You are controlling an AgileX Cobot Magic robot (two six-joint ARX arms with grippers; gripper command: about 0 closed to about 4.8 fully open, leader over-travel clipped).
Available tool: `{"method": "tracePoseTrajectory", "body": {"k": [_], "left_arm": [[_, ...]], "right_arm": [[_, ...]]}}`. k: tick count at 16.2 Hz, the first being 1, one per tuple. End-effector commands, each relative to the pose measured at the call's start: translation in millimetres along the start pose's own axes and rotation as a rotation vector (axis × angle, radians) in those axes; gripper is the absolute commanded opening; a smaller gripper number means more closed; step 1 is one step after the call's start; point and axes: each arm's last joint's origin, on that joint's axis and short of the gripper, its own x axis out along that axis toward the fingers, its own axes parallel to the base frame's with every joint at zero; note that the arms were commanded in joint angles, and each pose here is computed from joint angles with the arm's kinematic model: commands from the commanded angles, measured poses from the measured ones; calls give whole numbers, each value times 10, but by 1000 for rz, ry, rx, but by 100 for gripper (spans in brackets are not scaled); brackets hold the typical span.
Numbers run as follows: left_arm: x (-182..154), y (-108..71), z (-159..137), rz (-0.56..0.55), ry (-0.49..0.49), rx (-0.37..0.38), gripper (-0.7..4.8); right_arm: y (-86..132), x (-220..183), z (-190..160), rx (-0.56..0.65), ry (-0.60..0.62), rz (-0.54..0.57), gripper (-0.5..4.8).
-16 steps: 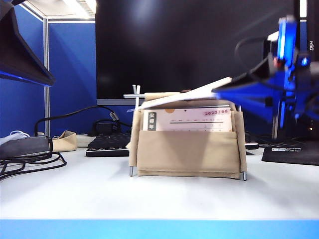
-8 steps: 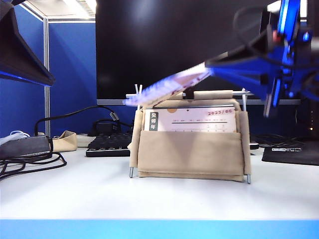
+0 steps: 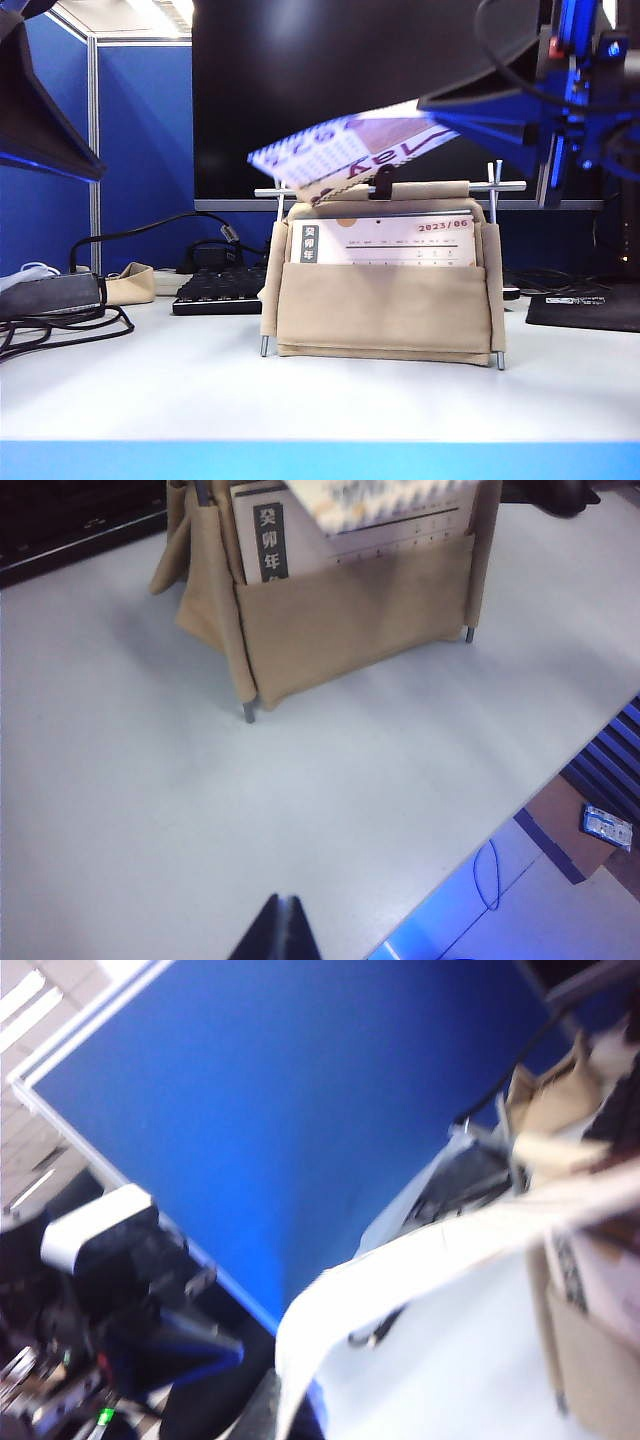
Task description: Turn one page of the calendar.
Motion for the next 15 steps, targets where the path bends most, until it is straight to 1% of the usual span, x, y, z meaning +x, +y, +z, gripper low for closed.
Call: {"method": "tracePoseTrajectory", "body": {"k": [1, 3, 7, 10, 15], "left_arm": [[-5, -2, 17, -2, -12, 8, -5], [-5, -2, 16, -2, -12, 7, -5], [-5, -2, 16, -2, -11, 7, -5], [-5, -3, 11, -5, -7, 6, -5], [-5, -4, 1, -6, 3, 4, -5]], "right_arm": [[89, -7, 91, -56, -85, -9, -5], [121, -14, 124, -70, -127, -25, -5], [172, -35, 213, -94, -277, -103, -5], [177, -13, 287, -106, -344, -133, -5], [143, -39, 358, -101, -538, -278, 0]]}}
